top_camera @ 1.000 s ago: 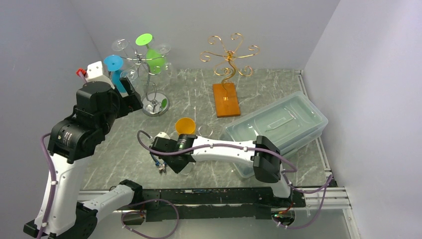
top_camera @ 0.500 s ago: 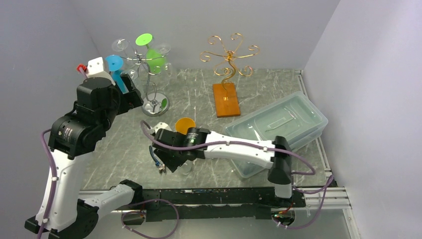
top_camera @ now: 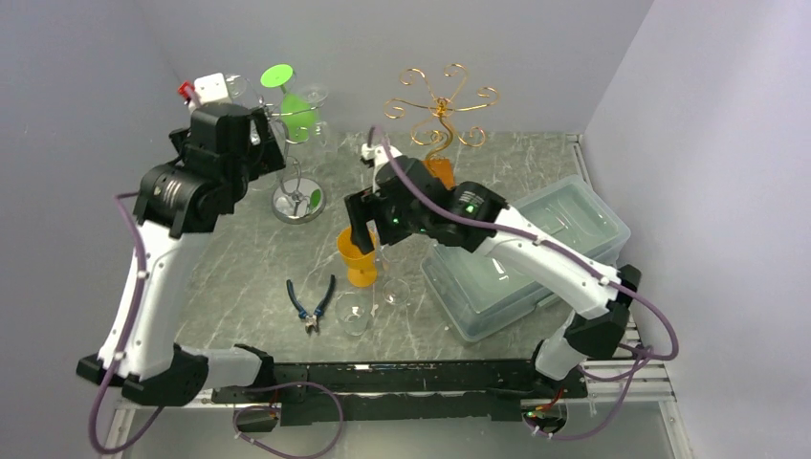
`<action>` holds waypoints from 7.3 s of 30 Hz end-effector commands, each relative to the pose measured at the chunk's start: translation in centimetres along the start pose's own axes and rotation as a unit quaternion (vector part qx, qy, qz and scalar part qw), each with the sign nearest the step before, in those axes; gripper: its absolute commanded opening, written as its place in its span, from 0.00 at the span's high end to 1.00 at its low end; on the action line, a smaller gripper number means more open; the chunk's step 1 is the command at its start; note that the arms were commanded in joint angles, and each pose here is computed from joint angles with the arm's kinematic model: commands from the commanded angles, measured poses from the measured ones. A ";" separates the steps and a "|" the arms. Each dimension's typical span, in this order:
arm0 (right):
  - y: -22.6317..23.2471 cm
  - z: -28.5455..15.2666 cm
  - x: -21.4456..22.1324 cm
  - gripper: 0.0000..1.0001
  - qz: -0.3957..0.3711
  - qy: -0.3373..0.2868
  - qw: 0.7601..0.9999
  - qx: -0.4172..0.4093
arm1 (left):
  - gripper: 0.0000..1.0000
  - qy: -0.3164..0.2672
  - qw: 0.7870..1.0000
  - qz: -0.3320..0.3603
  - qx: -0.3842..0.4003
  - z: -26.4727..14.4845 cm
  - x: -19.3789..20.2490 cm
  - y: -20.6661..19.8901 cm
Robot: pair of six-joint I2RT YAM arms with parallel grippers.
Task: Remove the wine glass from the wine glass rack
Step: Pick up the wine glass from the wine rack.
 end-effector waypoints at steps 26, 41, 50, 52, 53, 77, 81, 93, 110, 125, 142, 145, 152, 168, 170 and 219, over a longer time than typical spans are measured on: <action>-1.2 -4.2 -1.6 0.15 0.031 -0.075 0.995 -0.052 | 0.22 0.028 0.998 0.011 -0.058 10.8 -2.1 -1.1; -1.5 -3.9 -1.3 0.14 0.035 -0.074 0.995 -0.050 | 0.30 0.044 0.998 0.011 -0.048 11.9 -1.1 -1.7; -1.4 -3.7 -1.3 0.14 0.036 -0.073 0.995 -0.055 | 0.33 0.052 0.997 0.012 -0.051 12.0 -0.5 -1.6; -1.4 -3.7 -1.3 0.15 0.036 -0.073 0.995 -0.055 | 0.32 0.053 0.997 0.013 -0.048 12.1 -0.4 -1.7; -1.3 -3.7 -1.3 0.14 0.036 -0.073 0.995 -0.056 | 0.32 0.053 0.997 0.013 -0.048 12.1 -0.4 -1.7; -1.2 -3.3 -1.4 0.15 0.039 -0.074 0.995 -0.058 | 0.30 0.035 0.999 0.002 -0.039 10.9 -1.2 -1.4; -1.1 -3.2 -1.4 0.15 0.039 -0.073 0.995 -0.060 | 0.32 0.037 0.999 0.004 -0.038 11.0 -1.1 -1.5; -0.9 -3.3 -1.6 0.15 0.041 -0.073 0.994 -0.065 | 0.50 0.036 0.999 0.016 -0.033 11.5 -1.1 -1.8; -0.9 -3.2 -1.7 0.15 0.042 -0.075 0.994 -0.064 | 0.73 0.003 0.999 0.007 -0.031 9.2 -3.6 -1.1; -0.9 -3.3 -1.6 0.15 0.044 -0.076 0.994 -0.064 | 0.74 -0.012 0.999 0.004 -0.046 8.2 -4.5 -0.1; -0.9 -3.1 -1.5 0.15 0.044 -0.073 0.994 -0.065 | 0.75 -0.019 0.997 0.008 -0.073 8.2 -4.6 0.8; -0.9 -3.1 -1.5 0.15 0.044 -0.073 0.994 -0.065 | 0.75 -0.022 0.996 0.008 -0.082 8.3 -4.6 1.0; -0.9 -2.9 -1.5 0.15 0.043 -0.071 0.994 -0.064 | 0.76 -0.026 0.995 0.010 -0.096 8.7 -4.8 1.3; -0.8 -2.5 -1.6 0.16 0.041 -0.067 0.995 -0.061 | 0.77 -0.031 0.993 0.008 -0.111 10.3 -5.1 1.4; -0.8 -2.5 -1.6 0.16 0.041 -0.068 0.995 -0.061 | 0.77 -0.033 0.993 0.007 -0.111 10.4 -5.2 1.3; -0.6 -2.1 -3.2 0.16 0.049 -0.096 0.992 -0.066 | 0.80 -0.013 0.999 0.030 -0.019 11.7 -5.3 -2.6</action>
Point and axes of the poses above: each gripper's point midway between its finger pads, its own z axis out along the fingers, its own y axis along the line the jaws close on, x = y × z, the point moved 2 cm from there along -z, back along the fingers, and after that the axes turned 6 degrees about z, right-handed, at the moved point
